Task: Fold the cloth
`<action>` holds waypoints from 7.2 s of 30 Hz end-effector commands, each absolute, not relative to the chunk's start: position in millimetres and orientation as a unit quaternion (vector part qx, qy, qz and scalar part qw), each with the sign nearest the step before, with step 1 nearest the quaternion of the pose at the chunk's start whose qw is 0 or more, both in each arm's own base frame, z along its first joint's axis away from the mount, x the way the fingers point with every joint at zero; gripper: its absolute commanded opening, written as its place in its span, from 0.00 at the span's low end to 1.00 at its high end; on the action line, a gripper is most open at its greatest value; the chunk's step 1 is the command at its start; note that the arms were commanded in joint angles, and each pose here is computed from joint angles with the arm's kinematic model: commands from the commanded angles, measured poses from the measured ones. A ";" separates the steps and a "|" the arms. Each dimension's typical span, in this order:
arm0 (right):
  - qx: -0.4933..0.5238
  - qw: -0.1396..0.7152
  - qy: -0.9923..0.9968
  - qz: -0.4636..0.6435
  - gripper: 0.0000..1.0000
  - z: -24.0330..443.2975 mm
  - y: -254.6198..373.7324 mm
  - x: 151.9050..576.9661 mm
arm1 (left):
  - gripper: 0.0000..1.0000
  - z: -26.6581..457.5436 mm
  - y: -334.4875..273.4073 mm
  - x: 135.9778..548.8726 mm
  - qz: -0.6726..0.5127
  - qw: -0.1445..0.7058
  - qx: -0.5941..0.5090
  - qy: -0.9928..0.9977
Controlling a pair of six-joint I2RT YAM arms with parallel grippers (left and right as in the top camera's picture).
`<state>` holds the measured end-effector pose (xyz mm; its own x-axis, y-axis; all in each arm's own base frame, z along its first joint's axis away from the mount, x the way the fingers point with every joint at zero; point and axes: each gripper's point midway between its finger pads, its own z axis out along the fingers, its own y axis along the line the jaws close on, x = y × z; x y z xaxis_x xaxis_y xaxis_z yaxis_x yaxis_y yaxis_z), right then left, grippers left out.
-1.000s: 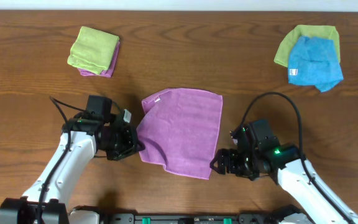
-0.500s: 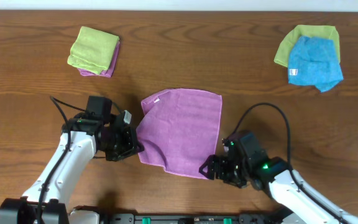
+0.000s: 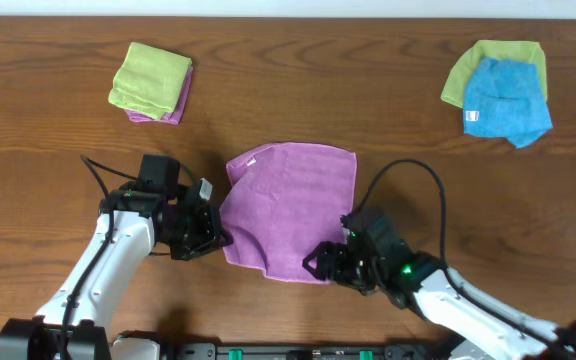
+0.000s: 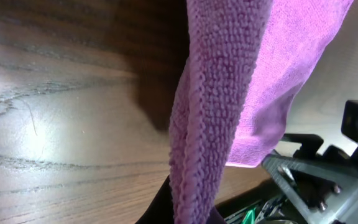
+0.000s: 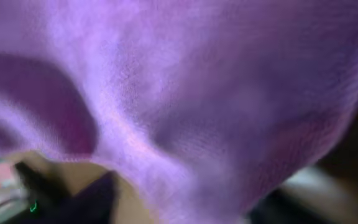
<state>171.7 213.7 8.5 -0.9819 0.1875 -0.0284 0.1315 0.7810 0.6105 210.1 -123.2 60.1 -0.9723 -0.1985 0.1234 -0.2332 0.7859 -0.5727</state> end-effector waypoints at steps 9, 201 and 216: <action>0.093 0.078 0.954 0.274 0.01 7.8 186.5 176.6 | 0.06 61.4 -120.1 192.1 0.300 0.040 0.052 -0.952; 0.144 0.245 0.888 0.361 0.01 37.5 181.6 372.2 | 0.06 2.2 -165.2 346.7 0.262 -0.165 0.106 -0.945; 0.085 0.315 0.868 0.374 0.01 114.2 216.6 376.4 | 0.06 10.6 -167.9 355.8 0.266 -0.175 0.104 -0.942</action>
